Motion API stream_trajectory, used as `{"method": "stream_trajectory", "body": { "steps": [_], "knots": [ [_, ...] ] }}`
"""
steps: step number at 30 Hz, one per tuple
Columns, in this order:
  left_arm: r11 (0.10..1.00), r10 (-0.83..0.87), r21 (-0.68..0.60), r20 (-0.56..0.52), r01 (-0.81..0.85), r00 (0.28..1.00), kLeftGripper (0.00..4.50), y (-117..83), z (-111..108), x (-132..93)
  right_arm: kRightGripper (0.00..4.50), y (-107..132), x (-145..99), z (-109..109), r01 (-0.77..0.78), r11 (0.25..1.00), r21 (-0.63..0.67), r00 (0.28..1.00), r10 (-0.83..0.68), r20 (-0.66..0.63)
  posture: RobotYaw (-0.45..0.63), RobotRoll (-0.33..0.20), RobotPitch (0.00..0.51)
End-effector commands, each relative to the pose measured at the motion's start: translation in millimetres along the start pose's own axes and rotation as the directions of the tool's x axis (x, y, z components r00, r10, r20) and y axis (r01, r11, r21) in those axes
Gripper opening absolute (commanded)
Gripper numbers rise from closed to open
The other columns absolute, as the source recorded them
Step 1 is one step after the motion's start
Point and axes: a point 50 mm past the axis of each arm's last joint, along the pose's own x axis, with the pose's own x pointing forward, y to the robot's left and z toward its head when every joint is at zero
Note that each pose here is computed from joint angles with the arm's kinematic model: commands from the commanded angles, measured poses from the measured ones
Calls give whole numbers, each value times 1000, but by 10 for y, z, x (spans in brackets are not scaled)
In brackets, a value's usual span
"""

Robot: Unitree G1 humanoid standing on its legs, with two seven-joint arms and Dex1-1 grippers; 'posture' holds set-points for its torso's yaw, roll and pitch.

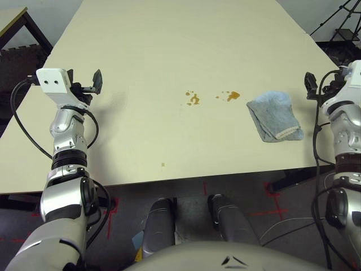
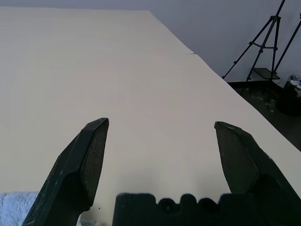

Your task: Wipe the water off the table with a rag.

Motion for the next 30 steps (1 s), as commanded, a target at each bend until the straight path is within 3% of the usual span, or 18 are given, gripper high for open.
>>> {"method": "stream_trajectory", "body": {
  "steps": [1,14,18,24,30],
  "knots": [
    [1000,4,10,-3,-4,1000,4500,10,-21,-26,4486,22,20,-16,-4,1000,7,1000,4,-6,-93,0,135],
    [999,-33,4,7,33,999,4500,41,21,-32,4486,55,63,19,-17,1000,6,1000,17,-5,-69,0,143],
    [984,-175,-29,16,175,985,4500,-19,68,-54,4486,73,66,-6,-17,1000,15,1000,17,-6,-58,0,141],
    [836,-537,-115,25,536,843,4500,-241,262,-186,4486,89,79,-23,-14,1000,27,1000,14,-1,-62,0,140],
    [560,-822,-286,-69,778,566,4500,-388,351,-504,4486,79,73,-36,-10,999,31,1000,10,2,-69,0,135]
  ]
}}
